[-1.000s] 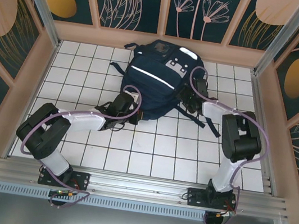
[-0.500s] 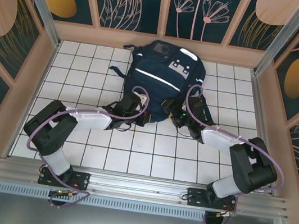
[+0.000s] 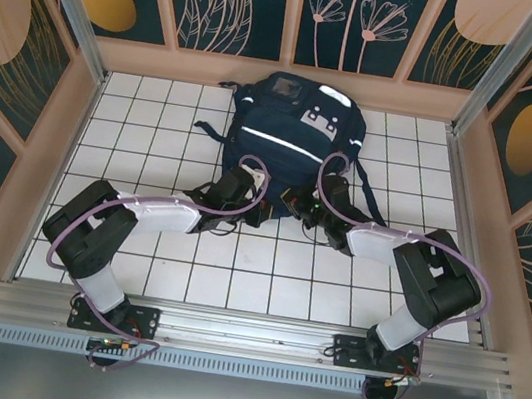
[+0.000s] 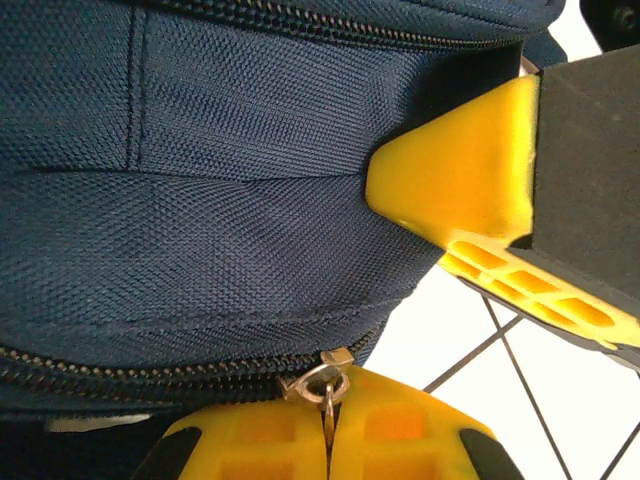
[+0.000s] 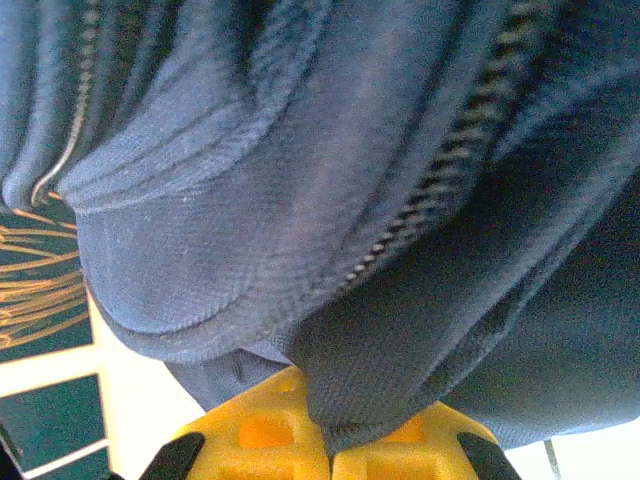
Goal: Pack books, pencil case, and school supplies into a backpack
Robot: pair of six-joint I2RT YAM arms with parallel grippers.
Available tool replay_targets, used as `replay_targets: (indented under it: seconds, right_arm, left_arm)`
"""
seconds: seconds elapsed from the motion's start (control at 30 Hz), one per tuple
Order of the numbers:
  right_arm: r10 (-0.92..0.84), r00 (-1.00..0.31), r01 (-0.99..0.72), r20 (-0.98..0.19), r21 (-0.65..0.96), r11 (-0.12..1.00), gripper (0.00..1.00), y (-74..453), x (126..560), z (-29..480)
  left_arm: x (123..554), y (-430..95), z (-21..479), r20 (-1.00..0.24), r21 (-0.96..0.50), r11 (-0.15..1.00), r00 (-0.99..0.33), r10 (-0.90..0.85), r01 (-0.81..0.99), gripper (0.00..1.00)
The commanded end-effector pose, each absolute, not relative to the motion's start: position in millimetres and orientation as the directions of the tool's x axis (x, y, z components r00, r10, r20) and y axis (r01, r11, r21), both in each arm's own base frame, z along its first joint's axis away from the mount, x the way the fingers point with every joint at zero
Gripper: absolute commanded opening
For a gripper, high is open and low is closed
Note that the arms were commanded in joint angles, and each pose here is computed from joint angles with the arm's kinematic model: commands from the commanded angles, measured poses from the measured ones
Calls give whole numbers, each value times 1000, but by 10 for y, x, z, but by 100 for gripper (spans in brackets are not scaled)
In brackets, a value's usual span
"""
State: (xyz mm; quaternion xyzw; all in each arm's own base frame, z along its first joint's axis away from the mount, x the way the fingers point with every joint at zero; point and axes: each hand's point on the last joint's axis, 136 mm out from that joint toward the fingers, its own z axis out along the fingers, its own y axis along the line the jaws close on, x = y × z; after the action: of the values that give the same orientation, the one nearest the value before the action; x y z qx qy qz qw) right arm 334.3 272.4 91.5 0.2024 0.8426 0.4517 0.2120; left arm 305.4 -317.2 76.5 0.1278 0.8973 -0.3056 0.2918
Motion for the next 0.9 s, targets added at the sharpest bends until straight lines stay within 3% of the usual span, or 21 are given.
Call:
replay_targets:
  seconds: [0.0, 0.3, 0.87]
  right_arm:
    - [546, -803, 122, -240, 831, 543, 0, 2683, 3442, 978]
    - [524, -789, 121, -322, 754, 645, 0, 2509, 3434, 940]
    - [520, -765, 138, -381, 691, 709, 0, 2168, 3427, 927]
  left_arm:
    - [3072, -3159, 913, -638, -433, 793, -767, 66, 428, 0]
    - [3188, -2874, 919, -648, -400, 837, -761, 29, 373, 0]
    - [3307, -2428, 802, -629, -371, 889, -777, -27, 269, 0]
